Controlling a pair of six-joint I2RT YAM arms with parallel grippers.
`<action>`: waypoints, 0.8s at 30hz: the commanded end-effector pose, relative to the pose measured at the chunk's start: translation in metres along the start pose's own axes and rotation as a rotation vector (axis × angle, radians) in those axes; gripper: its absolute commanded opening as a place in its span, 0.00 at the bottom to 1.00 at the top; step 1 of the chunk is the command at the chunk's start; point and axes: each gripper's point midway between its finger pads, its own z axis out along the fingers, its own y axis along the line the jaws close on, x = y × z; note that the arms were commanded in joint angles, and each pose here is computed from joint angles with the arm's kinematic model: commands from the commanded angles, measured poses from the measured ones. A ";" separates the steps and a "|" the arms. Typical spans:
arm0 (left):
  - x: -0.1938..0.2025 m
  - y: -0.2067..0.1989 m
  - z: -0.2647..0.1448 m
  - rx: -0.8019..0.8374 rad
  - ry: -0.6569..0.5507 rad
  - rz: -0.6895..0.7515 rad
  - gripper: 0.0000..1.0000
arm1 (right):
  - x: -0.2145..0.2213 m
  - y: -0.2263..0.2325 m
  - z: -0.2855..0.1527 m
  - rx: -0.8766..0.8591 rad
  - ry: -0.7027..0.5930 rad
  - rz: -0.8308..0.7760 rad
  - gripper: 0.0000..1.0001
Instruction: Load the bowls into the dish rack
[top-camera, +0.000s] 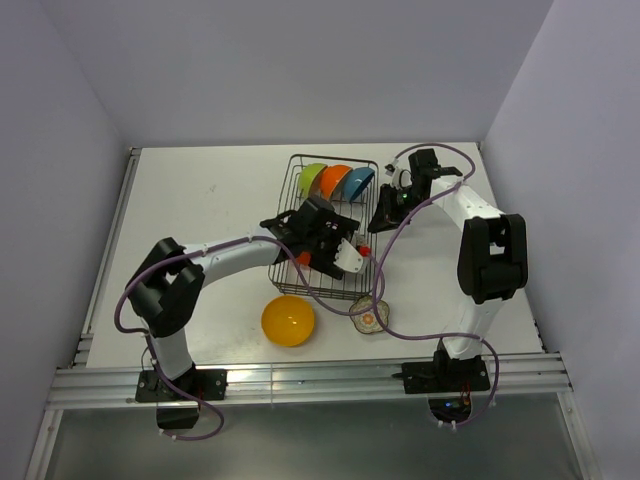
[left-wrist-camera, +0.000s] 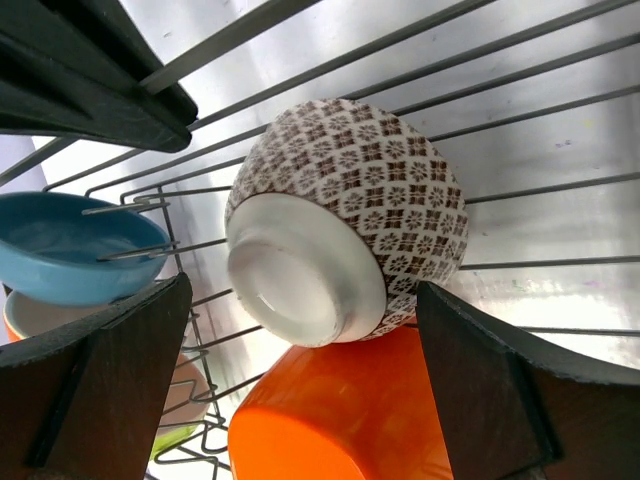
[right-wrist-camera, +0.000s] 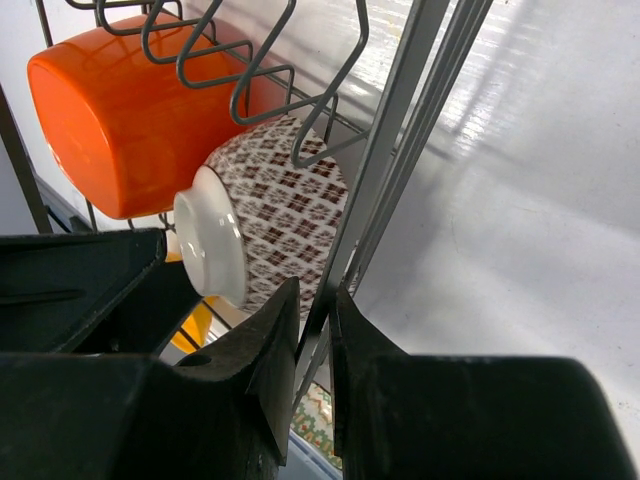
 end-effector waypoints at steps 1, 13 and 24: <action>-0.020 0.011 -0.007 0.009 -0.067 0.003 1.00 | -0.021 0.014 -0.007 -0.041 -0.053 -0.117 0.00; -0.057 0.024 -0.043 0.005 -0.197 -0.072 0.50 | -0.020 0.014 -0.006 -0.041 -0.055 -0.117 0.00; -0.071 0.003 -0.041 0.116 -0.242 -0.224 0.37 | -0.022 0.015 -0.006 -0.044 -0.062 -0.109 0.00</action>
